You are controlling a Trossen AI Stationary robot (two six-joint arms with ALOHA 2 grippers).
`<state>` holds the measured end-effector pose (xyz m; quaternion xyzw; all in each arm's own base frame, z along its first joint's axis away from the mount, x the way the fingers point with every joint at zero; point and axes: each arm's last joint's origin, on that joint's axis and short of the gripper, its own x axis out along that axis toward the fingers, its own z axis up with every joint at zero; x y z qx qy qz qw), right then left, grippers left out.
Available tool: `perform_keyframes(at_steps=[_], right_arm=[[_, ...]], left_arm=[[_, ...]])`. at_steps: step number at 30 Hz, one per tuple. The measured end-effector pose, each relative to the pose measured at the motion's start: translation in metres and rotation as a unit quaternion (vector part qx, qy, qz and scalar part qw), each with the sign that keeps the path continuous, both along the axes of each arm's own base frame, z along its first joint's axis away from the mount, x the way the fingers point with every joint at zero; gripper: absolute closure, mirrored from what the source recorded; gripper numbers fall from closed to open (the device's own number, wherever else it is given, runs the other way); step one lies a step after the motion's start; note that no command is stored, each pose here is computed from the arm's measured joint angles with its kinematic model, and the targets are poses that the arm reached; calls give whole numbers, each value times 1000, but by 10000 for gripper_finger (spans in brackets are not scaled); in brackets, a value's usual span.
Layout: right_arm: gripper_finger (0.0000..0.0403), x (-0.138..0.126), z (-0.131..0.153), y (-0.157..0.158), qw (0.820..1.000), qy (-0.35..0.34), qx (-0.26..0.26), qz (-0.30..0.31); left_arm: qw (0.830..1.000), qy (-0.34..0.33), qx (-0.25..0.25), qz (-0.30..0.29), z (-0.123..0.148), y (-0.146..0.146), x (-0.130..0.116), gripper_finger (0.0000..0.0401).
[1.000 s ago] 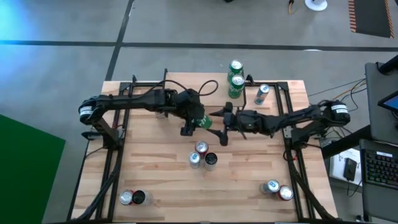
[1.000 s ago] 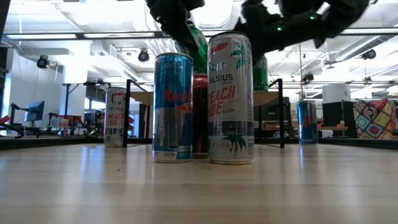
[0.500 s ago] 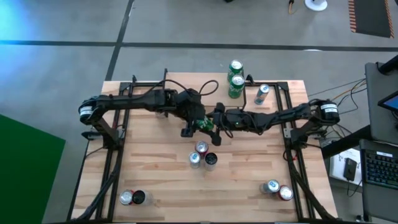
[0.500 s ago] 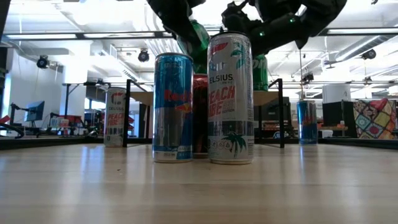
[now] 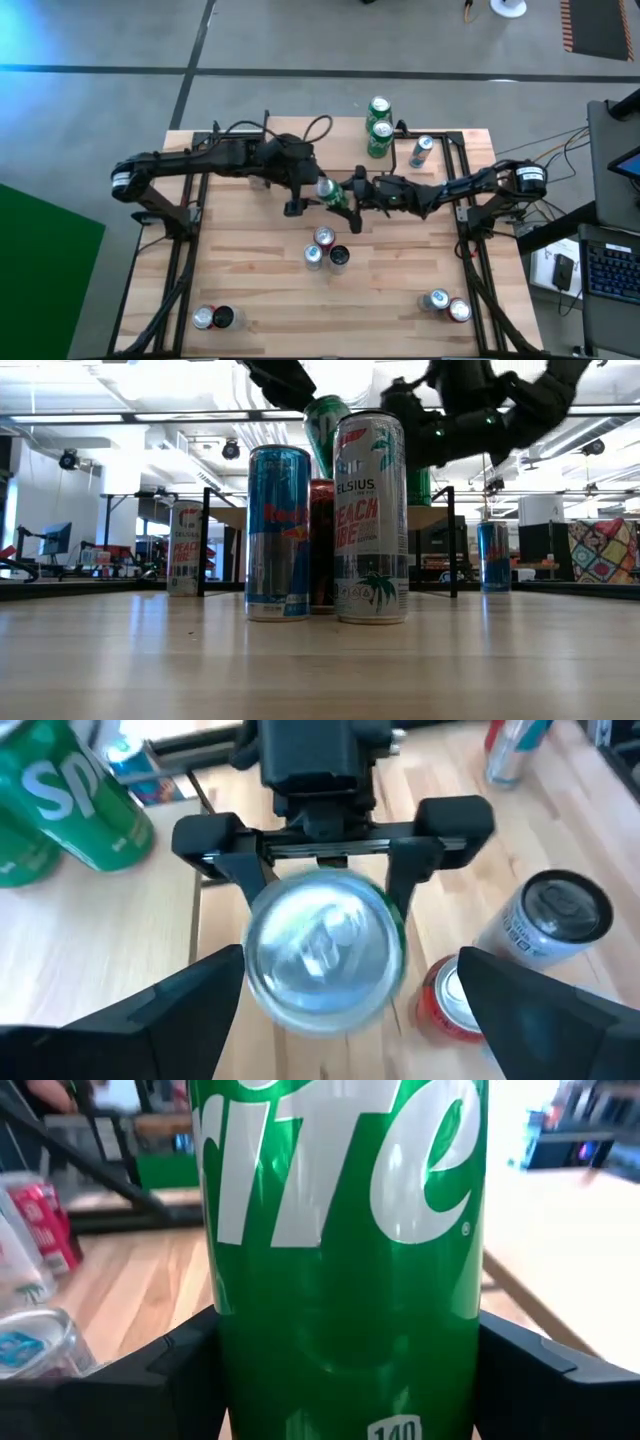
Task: Place canned beverage on shelf
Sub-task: Put the green soda can on the shelf aligned with the other green soda cans
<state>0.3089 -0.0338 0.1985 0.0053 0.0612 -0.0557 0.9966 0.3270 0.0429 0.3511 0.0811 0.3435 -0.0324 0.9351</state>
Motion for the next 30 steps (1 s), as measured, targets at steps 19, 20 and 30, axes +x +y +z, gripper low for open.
perform_keyframes(at_steps=[19, 20, 30], right_arm=[[104, -35, -6, 5, 983, -171, -56, 24], [104, -34, -5, 5, 983, -172, -60, 24], [103, -29, -3, 5, 984, -162, -73, 25]], left_arm=[[948, -317, -3, -22, -72, -3, -4, 49], [949, -315, -7, -24, -73, -2, 0, 49], [955, -294, -33, -13, -86, 3, 33, 59]])
